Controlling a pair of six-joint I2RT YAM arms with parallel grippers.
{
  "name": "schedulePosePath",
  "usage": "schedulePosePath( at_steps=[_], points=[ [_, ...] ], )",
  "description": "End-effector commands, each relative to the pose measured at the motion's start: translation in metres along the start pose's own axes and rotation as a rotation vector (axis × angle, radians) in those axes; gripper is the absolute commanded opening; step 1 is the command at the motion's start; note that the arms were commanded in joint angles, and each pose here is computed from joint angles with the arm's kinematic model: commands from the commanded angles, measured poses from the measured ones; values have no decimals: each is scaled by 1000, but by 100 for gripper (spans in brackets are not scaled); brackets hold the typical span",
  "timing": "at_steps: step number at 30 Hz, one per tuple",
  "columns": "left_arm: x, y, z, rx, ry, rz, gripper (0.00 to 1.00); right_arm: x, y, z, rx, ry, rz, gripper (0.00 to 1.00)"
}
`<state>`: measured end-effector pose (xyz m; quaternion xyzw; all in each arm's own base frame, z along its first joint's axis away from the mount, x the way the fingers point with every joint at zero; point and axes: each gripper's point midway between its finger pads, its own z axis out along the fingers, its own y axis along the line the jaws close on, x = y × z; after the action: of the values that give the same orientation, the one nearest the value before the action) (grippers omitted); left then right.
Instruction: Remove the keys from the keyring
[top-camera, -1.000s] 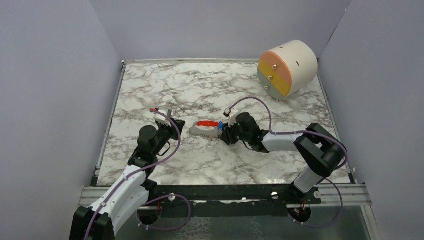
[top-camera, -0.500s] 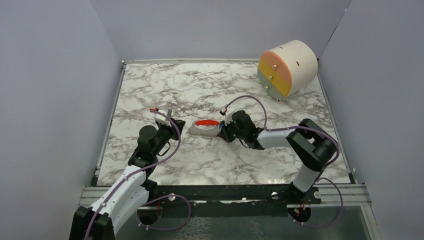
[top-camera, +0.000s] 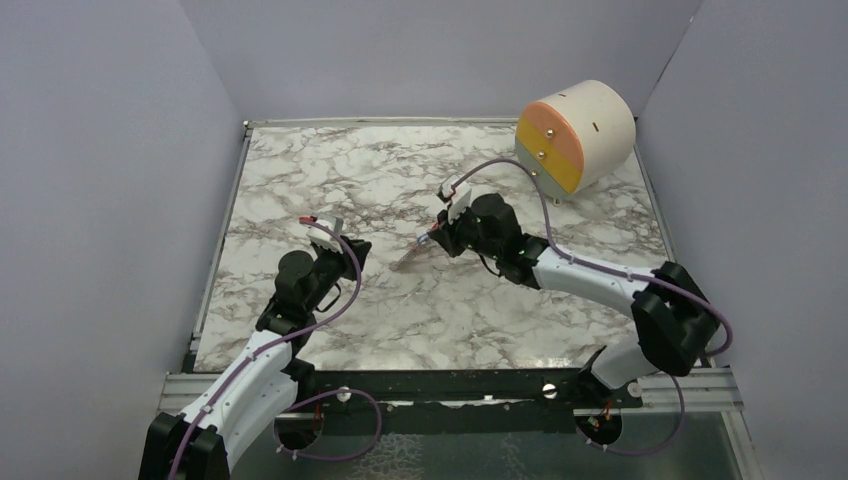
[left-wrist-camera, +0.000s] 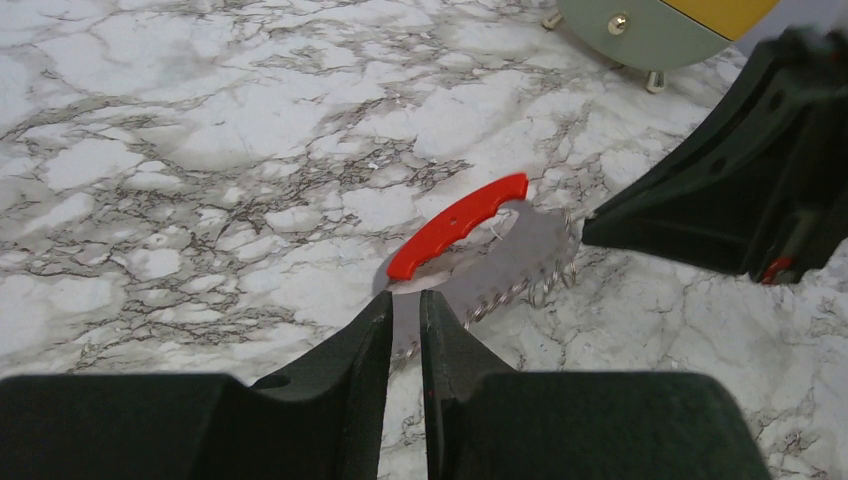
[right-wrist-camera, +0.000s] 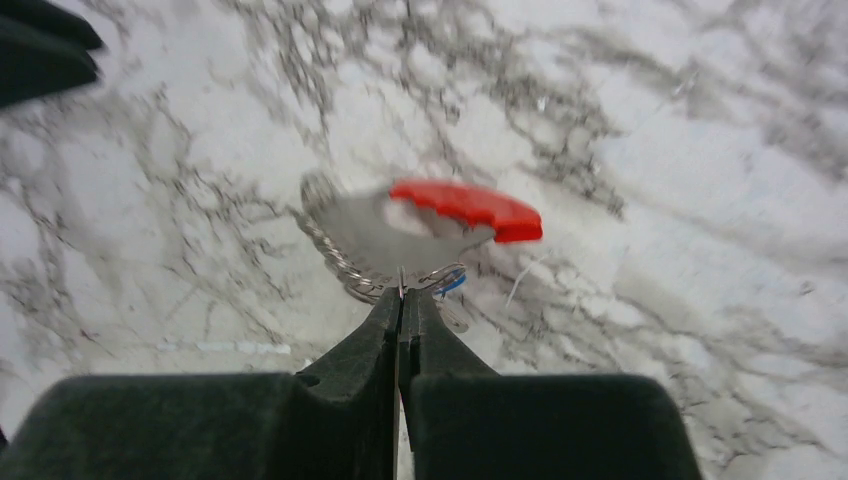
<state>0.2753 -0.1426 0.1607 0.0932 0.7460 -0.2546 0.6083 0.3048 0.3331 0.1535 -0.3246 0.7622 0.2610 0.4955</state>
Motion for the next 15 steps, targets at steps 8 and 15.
schedulePosePath(
  at_steps=[8, 15],
  points=[
    [-46, -47, -5, 219, -86, 6, 19, -92, 9, -57, -2, -188, -88, 1],
    [-76, -79, -10, 341, -161, -84, 19, -103, 14, -70, -11, -216, -91, 1]
  ],
)
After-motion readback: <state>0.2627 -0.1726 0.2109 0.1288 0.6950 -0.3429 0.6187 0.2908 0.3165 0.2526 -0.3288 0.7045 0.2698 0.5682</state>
